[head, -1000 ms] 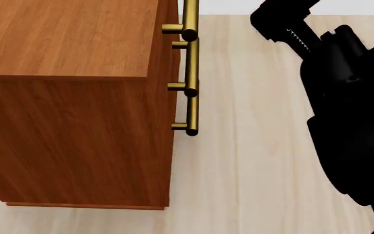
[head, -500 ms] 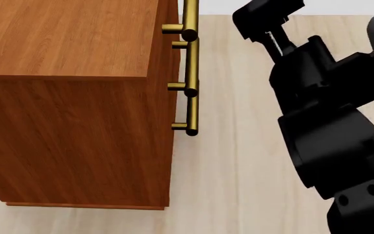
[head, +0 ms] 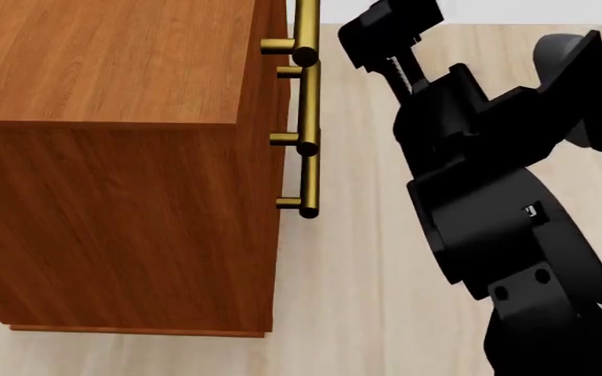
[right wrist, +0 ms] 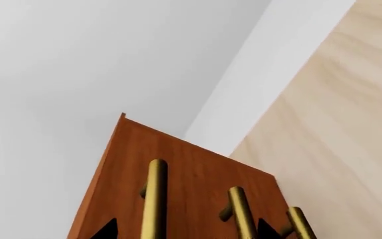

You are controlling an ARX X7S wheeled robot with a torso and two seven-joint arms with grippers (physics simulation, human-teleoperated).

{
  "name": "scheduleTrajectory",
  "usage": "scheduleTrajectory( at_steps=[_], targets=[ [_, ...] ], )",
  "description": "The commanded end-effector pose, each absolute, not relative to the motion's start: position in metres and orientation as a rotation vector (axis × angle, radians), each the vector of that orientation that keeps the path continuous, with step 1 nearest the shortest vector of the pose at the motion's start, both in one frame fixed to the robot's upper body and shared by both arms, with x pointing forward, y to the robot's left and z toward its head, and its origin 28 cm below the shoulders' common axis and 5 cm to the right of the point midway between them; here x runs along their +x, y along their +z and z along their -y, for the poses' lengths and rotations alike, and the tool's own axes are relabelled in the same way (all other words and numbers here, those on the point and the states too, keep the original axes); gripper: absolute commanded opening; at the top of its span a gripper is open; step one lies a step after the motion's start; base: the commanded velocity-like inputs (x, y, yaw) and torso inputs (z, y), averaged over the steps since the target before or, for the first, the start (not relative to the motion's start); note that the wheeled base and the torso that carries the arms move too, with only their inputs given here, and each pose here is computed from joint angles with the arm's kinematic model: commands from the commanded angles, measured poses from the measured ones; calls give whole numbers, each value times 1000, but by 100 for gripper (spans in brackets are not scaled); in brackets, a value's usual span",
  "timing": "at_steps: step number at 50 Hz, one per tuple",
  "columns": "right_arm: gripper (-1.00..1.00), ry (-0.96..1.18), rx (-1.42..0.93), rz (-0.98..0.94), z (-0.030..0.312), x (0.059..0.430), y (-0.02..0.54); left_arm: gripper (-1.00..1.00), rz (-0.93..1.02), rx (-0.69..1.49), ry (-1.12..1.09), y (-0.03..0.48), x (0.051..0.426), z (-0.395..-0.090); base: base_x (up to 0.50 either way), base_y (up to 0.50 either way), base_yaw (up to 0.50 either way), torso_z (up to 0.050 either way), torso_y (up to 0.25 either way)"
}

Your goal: Close the bottom drawer of the cabinet and open the top drawer.

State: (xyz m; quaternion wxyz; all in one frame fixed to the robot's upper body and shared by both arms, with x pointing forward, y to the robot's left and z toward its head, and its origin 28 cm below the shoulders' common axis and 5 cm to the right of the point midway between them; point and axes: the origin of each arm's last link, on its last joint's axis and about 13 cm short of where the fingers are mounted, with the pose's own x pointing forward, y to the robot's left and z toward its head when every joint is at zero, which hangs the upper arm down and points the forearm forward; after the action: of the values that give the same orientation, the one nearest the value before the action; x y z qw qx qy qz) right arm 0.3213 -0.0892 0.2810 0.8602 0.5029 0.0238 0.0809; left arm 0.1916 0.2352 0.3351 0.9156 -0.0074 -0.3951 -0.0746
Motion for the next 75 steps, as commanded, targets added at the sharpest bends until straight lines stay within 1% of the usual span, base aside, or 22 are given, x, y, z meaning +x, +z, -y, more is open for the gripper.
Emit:
scheduleTrajectory(
  at_steps=[1, 46, 75],
  targets=[
    [100, 192, 1058, -74, 83, 328, 276, 100, 811, -11, -148, 334, 192, -237, 0, 0, 0, 0, 0],
    [100, 336, 1033, -147, 55, 351, 270, 100, 805, 1, -134, 333, 193, -240, 0, 0, 0, 0, 0],
    [100, 381, 1021, -188, 45, 354, 259, 100, 804, 4, -138, 333, 194, -239, 0, 0, 1, 0, 0]
  ],
)
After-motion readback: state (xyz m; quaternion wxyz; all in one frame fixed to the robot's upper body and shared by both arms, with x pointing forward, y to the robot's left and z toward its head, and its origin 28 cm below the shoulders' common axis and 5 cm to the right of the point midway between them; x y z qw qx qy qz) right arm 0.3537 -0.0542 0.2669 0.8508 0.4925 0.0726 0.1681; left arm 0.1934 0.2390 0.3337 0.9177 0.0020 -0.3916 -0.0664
